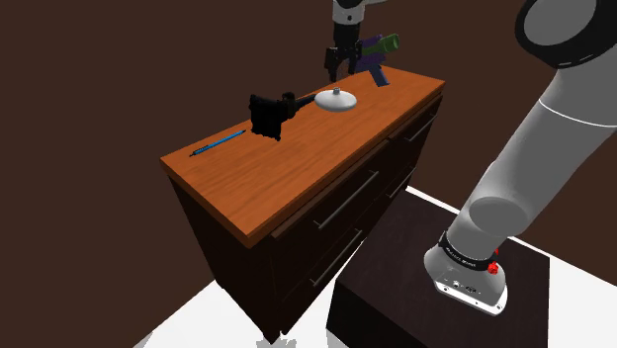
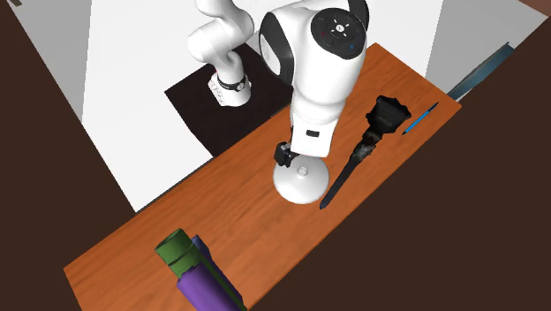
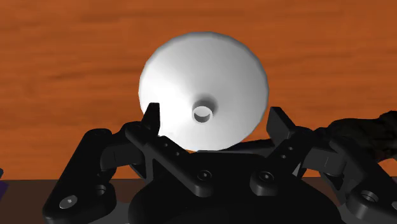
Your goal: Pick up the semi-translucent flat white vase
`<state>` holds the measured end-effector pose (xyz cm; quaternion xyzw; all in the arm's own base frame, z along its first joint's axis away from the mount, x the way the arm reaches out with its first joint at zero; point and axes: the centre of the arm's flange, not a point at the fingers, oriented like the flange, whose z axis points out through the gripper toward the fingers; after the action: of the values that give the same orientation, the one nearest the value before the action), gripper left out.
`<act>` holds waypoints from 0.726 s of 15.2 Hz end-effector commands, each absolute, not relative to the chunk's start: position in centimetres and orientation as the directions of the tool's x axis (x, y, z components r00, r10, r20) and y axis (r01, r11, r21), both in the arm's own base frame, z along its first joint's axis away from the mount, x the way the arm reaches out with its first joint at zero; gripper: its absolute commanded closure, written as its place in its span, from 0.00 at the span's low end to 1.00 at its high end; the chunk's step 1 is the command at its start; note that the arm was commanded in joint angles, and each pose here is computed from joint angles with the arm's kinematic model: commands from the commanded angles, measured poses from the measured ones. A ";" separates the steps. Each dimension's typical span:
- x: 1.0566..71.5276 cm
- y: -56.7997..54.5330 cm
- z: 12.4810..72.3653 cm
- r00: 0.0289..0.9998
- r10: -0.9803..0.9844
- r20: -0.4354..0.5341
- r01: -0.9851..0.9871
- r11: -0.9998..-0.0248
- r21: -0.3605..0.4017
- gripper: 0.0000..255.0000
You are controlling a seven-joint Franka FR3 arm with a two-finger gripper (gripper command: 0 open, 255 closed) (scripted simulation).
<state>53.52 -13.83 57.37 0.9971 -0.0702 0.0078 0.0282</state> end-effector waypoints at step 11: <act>54.9 -14.8 53.5 0.990 -0.140 0.027 -0.141 -0.989 0.049 1.00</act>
<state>54.95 -14.81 53.59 0.9971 -0.0706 0.0115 0.0253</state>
